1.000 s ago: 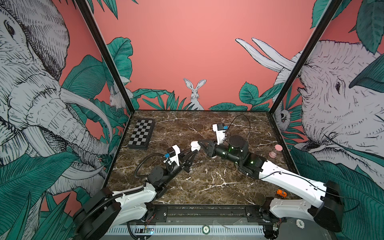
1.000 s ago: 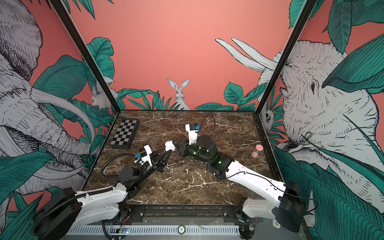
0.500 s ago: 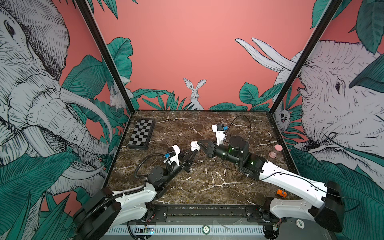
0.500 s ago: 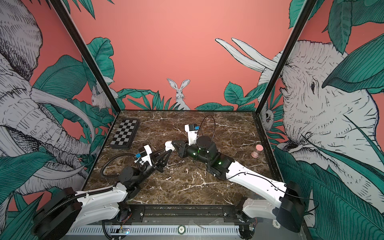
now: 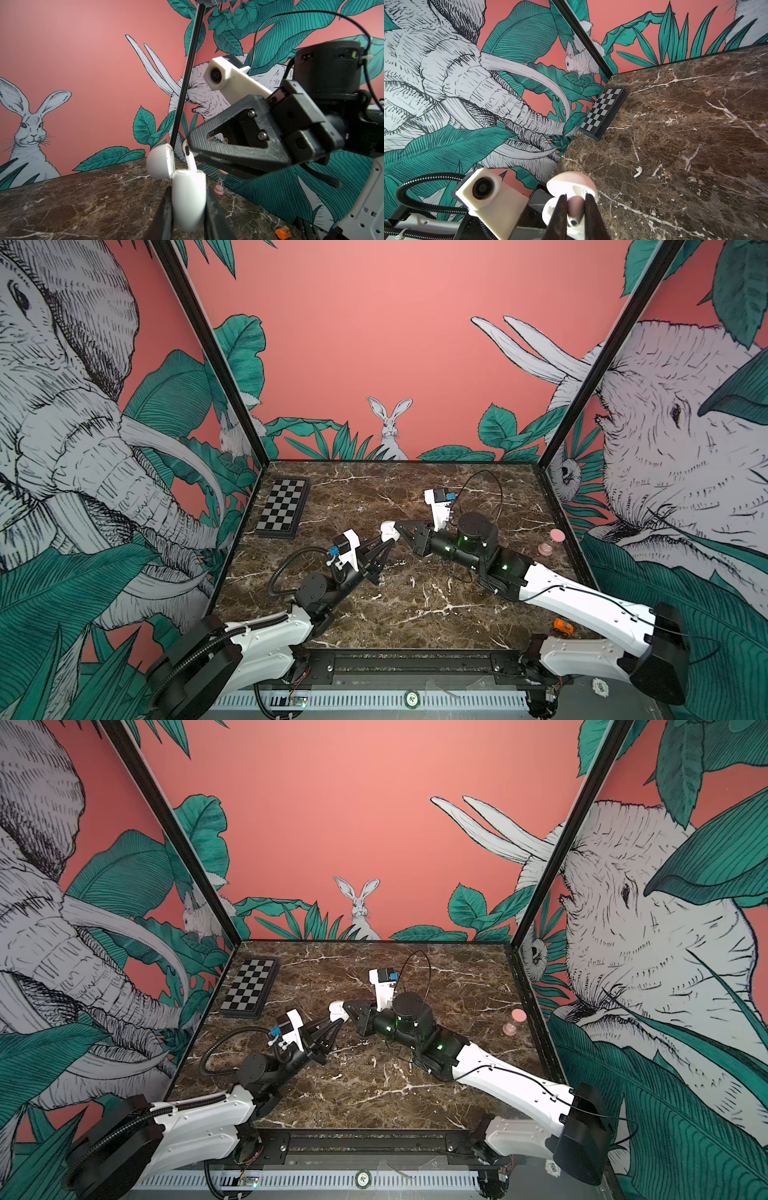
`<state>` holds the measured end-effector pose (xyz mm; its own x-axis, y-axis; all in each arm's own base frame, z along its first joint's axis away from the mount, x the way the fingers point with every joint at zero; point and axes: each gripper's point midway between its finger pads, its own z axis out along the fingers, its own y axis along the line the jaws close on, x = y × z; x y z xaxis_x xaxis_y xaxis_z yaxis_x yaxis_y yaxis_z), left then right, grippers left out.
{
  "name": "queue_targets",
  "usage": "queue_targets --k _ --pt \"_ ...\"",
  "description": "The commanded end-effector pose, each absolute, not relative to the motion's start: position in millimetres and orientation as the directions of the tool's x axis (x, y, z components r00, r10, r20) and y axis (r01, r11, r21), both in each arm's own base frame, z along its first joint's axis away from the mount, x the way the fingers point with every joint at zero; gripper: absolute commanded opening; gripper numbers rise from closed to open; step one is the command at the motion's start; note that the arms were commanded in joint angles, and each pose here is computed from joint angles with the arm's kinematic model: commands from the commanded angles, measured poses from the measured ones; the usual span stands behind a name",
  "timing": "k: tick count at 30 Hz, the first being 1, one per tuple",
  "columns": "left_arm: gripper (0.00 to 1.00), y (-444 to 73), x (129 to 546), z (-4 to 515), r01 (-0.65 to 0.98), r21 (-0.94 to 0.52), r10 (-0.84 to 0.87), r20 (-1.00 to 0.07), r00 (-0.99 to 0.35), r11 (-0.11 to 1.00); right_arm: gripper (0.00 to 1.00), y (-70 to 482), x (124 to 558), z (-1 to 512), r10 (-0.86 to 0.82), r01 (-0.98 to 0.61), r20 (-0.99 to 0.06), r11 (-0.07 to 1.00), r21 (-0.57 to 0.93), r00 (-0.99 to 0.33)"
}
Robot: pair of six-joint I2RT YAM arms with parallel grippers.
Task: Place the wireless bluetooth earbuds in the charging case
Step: 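Press the white earbud down into the case slot with the right gripper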
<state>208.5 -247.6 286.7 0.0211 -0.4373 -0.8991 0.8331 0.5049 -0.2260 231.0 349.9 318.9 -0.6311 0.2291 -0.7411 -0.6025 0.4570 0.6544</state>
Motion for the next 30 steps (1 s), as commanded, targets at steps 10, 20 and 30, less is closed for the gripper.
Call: queue_targets --k 10,20,30 --pt "0.00 -244.9 203.5 309.1 0.848 -0.192 -0.479 -0.874 0.080 0.494 0.14 351.5 218.5 321.7 0.201 -0.633 -0.753 0.432 0.643 -0.627" --pt "0.00 -244.2 203.6 308.9 0.846 -0.191 -0.478 -0.875 0.084 0.498 0.14 351.3 217.6 317.8 0.199 -0.631 -0.750 0.430 0.645 -0.631" --pt "0.00 -244.2 203.8 308.8 0.846 -0.193 -0.478 -0.874 0.082 0.498 0.15 350.6 216.5 317.3 0.200 -0.635 -0.753 0.428 0.643 -0.627"
